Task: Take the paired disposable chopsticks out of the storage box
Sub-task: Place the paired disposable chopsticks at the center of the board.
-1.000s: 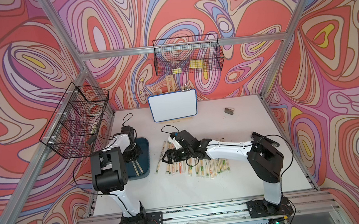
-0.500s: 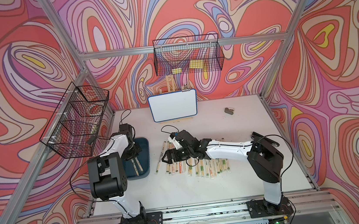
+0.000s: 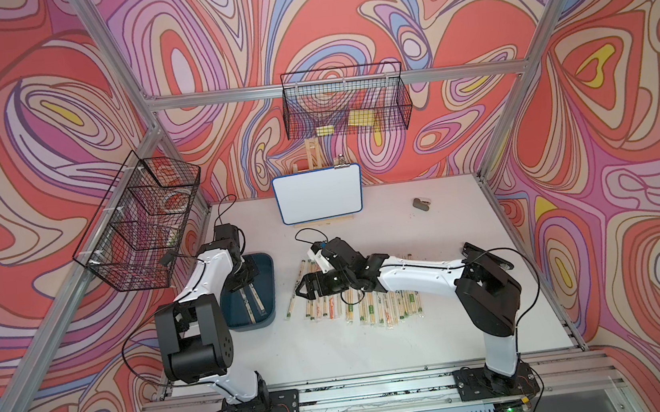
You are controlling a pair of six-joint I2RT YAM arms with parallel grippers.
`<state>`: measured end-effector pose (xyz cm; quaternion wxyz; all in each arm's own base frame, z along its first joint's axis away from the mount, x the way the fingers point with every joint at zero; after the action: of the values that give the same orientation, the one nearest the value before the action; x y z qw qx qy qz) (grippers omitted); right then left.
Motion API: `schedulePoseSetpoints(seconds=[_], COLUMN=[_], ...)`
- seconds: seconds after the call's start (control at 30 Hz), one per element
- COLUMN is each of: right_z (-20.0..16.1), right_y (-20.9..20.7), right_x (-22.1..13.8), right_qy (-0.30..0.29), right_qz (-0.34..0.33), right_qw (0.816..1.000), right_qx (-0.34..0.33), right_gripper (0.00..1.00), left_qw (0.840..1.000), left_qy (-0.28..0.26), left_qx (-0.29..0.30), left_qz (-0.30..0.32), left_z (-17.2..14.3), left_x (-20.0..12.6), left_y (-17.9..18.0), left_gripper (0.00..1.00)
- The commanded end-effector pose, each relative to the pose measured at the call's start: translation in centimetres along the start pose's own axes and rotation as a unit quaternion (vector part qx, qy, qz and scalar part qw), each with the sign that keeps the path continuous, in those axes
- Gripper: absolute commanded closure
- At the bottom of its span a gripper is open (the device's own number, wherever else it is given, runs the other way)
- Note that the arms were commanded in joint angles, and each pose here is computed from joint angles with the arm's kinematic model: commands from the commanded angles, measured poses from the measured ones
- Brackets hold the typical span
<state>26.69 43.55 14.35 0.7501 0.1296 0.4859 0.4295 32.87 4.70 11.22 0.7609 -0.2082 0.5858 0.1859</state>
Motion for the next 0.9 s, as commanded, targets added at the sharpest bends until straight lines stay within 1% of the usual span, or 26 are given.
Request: schedulePoseSetpoints(seconds=[0.0,0.17,0.4,0.67,0.87], right_z=[0.2,0.1,0.2,0.2,0.2], right_y=[-0.3,-0.4,-0.4,-0.5,-0.4], right_x=[0.5,0.6,0.5,0.8,0.8], right_qy=[0.001,0.003,0.000,0.003,0.002], right_qz=[-0.001,-0.003,-0.005,-0.004,-0.004], right_qw=[1.000,1.000,1.000,1.000,1.000], right_qx=[-0.003,-0.003,-0.003,-0.002,-0.004], right_gripper=[0.11,0.11,0.11,0.11,0.11], left_qw=[1.000,0.999,0.998,0.996,0.993], left_qy=[-0.005,-0.008,-0.016,-0.037,-0.050], left_qx=[0.008,0.021,0.053,0.073,0.104], left_qz=[-0.019,-0.027,-0.018,-0.028,-0.040], left_z=[0.3,0.9,1.6,2.5,2.5], left_x=[-1.3,-1.4,-2.0,-4.3,-6.4], left_y=[-0.7,-1.8,-3.3,-4.5,-6.5], left_gripper=[1.00,1.00,1.00,1.00,1.00])
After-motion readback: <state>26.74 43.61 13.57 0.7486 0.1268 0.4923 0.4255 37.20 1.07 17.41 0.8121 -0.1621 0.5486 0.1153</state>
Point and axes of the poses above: each gripper's point midway between its finger pads, its own x axis out along the fingers, its own y axis along the line the jaws close on, z = x × y, the point moved 3 cm from there along -x, back along the fingers, and after that the axes turned 5 degrees about -x, right-handed, at the moved point
